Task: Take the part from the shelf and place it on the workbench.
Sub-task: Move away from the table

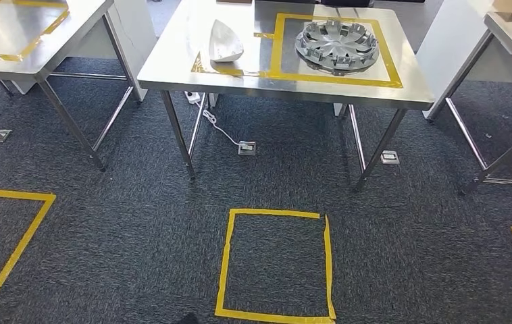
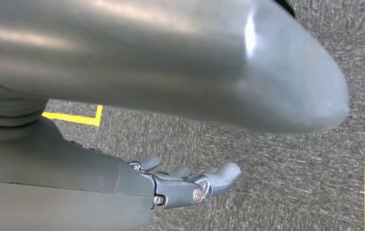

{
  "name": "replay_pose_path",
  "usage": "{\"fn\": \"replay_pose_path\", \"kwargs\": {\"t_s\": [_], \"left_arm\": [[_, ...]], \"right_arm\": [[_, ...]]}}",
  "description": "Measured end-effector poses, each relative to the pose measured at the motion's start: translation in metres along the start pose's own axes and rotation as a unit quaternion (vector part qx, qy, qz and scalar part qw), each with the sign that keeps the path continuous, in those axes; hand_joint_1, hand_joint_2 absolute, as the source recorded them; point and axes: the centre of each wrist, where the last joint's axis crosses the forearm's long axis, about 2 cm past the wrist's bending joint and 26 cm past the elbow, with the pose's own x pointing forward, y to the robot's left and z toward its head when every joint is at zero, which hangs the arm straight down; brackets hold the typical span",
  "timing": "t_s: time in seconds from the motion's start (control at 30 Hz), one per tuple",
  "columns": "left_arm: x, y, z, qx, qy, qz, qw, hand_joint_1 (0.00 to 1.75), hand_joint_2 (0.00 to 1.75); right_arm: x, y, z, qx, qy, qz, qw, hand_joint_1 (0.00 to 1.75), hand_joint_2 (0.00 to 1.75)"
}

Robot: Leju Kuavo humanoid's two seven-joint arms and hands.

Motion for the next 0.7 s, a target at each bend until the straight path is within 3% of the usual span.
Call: {"fn": "replay_pose_path", "kwargs": {"t_s": [0.07, 0.1, 0.2, 0.53, 0.7], "left_arm": [[-0.010, -0.017, 0.000, -0.027, 0.023, 0.012, 0.999, 0.00, 1.31], [-0.014, -0.024, 0.000, -0.033, 0.030, 0.022, 0.999, 0.00, 1.75], [-0.022, -0.034, 0.000, -0.030, 0.040, 0.060, 0.997, 0.00, 1.75], [-0.030, -0.038, 0.001, 0.084, 0.038, 0.216, 0.972, 0.00, 1.75], [-0.027, -0.044, 0.005, 0.089, 0.069, 0.299, 0.948, 0.00, 1.75]], "right_arm": [[-0.001, 0.000, 0.000, 0.000, 0.001, -0.002, 1.000, 0.00, 0.00], [-0.001, 0.000, 0.000, 0.000, 0.002, -0.003, 1.000, 0.00, 0.44], [-0.001, 0.000, 0.000, 0.002, 0.002, -0.010, 1.000, 0.00, 1.75], [-0.002, 0.002, 0.001, -0.024, -0.001, -0.025, 0.999, 0.00, 1.75], [-0.004, 0.003, 0.002, -0.077, -0.016, -0.024, 0.997, 0.00, 1.75]]}}
